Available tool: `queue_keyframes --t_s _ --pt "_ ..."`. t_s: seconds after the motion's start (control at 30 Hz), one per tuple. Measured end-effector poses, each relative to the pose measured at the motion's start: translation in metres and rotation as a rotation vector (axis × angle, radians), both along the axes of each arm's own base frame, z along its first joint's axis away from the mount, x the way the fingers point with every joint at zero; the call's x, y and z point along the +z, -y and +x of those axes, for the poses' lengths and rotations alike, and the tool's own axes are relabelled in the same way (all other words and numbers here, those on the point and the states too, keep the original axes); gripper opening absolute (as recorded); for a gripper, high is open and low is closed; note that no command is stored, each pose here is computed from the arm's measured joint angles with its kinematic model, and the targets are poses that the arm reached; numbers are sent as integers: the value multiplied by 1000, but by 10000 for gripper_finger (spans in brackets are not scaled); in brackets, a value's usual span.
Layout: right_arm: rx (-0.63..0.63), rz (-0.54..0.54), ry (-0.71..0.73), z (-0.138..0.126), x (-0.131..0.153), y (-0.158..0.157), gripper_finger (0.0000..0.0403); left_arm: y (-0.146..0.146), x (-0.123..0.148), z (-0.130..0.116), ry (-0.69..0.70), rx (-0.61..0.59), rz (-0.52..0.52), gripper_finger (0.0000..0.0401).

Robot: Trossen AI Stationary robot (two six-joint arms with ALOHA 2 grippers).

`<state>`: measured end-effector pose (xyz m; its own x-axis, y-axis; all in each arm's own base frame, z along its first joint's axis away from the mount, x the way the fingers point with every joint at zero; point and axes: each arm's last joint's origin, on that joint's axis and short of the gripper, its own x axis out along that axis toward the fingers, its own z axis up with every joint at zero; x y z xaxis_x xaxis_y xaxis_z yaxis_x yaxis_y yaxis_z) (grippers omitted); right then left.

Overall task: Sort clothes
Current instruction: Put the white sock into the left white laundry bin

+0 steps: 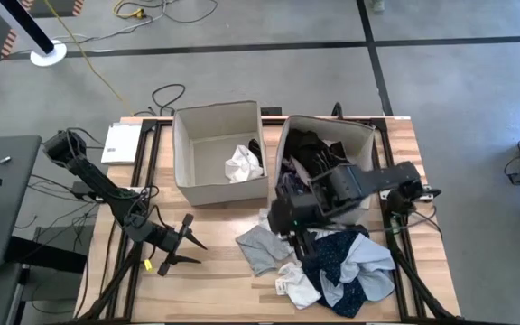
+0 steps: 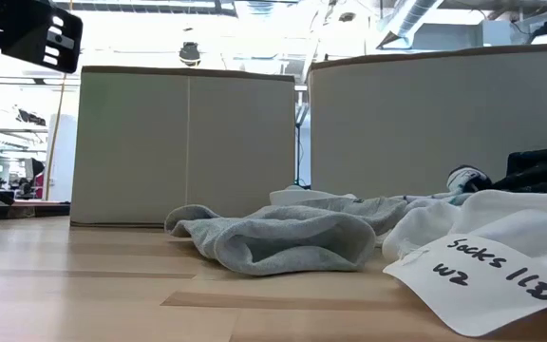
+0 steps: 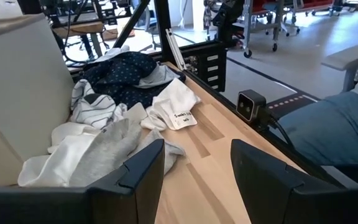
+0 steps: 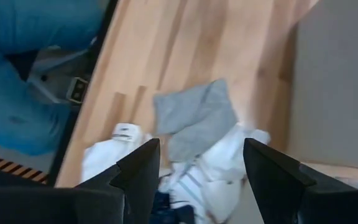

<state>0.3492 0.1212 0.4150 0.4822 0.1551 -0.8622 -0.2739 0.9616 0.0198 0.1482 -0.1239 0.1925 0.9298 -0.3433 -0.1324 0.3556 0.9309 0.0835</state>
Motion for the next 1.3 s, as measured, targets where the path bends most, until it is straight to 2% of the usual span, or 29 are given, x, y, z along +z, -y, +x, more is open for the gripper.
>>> queue_keyframes --t_s 0.17,0.37,0.5,0.67,0.9,1.1,1.3 --pt "3 25 -52 -4 -17 -30 245 -1 0 1 10 2 27 180" --pt "12 50 -86 -3 -52 -66 245 -3 -11 11 -26 42 62 180" --pt "7 52 -87 -4 -78 -86 245 -2 -17 20 -21 18 54 180" --pt "-52 58 -129 -9 -108 -101 245 -1 -22 30 -8 25 61 180" --pt "-129 128 -127 -17 -143 -124 245 12 -22 56 -43 -9 112 180" --pt "-179 175 -85 -25 -166 -140 245 23 -28 80 -88 2 157 180" --pt "-226 188 -105 -33 -187 -145 245 30 -31 97 -112 14 179 180"
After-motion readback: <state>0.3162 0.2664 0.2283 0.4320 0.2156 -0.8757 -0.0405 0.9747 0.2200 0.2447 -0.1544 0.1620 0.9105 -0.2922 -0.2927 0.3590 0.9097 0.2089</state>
